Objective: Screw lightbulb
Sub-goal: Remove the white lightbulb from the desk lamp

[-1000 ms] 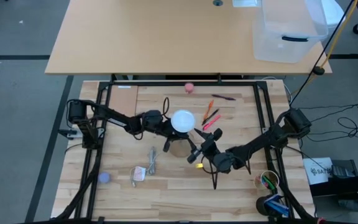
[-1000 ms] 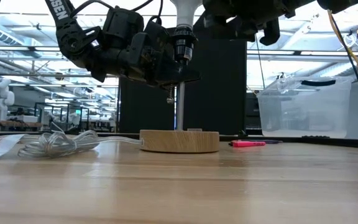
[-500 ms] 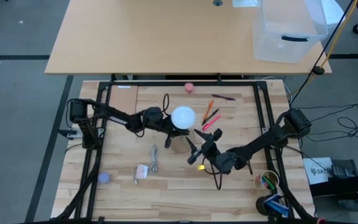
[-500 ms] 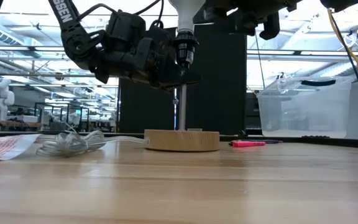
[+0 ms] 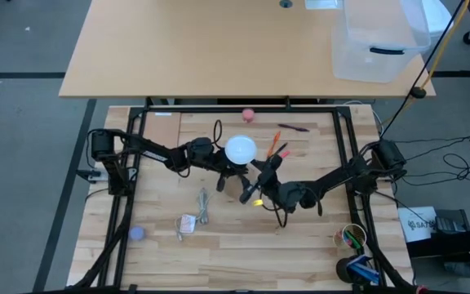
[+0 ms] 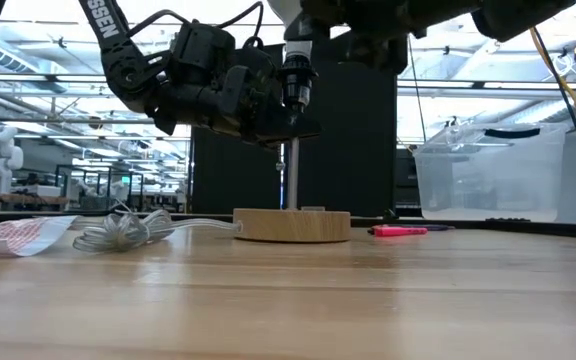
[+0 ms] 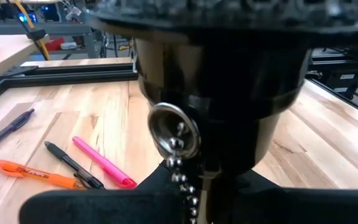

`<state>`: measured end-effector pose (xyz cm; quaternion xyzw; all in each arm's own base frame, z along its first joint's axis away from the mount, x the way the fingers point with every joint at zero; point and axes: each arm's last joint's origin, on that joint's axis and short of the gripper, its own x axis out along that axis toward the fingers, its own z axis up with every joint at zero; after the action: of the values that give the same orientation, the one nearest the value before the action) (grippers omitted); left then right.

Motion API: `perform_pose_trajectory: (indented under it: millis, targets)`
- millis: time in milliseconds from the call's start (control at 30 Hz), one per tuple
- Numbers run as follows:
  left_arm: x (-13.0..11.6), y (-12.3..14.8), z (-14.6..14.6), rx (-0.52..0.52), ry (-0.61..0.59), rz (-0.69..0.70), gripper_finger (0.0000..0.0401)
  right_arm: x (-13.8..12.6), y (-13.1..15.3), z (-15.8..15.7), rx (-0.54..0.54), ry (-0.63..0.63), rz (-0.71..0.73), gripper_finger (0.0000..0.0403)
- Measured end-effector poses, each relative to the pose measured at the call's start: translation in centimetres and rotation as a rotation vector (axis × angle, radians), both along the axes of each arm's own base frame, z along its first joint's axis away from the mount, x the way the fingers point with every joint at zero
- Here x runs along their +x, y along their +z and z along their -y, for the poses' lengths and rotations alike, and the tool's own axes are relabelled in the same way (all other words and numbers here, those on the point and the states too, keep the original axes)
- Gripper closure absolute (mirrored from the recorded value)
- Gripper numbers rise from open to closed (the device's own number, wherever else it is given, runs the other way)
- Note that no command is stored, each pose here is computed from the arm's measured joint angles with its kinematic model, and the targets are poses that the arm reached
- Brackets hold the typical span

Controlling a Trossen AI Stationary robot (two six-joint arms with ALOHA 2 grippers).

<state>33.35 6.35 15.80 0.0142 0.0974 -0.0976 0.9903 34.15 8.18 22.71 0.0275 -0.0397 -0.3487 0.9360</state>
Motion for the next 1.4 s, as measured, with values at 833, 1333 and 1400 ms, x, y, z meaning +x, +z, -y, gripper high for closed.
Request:
perform_pose_trajectory:
  millis: [833,1333,1400]
  targets:
    - [0.0,0.0,0.0,0.006,-0.005,0.001,0.0373,0.8,0.9,3.3,-0.048,0.094,0.032,0.0262]
    - [-0.1,-0.1,0.2,-0.01,-0.091,-0.018,0.0373,-0.4,2.9,5.9,-0.006,0.366,-0.097,0.0258]
    - [-0.1,-0.1,0.3,-0.013,-0.108,-0.02,0.0373,-0.3,2.9,6.6,-0.01,0.428,-0.107,0.026]
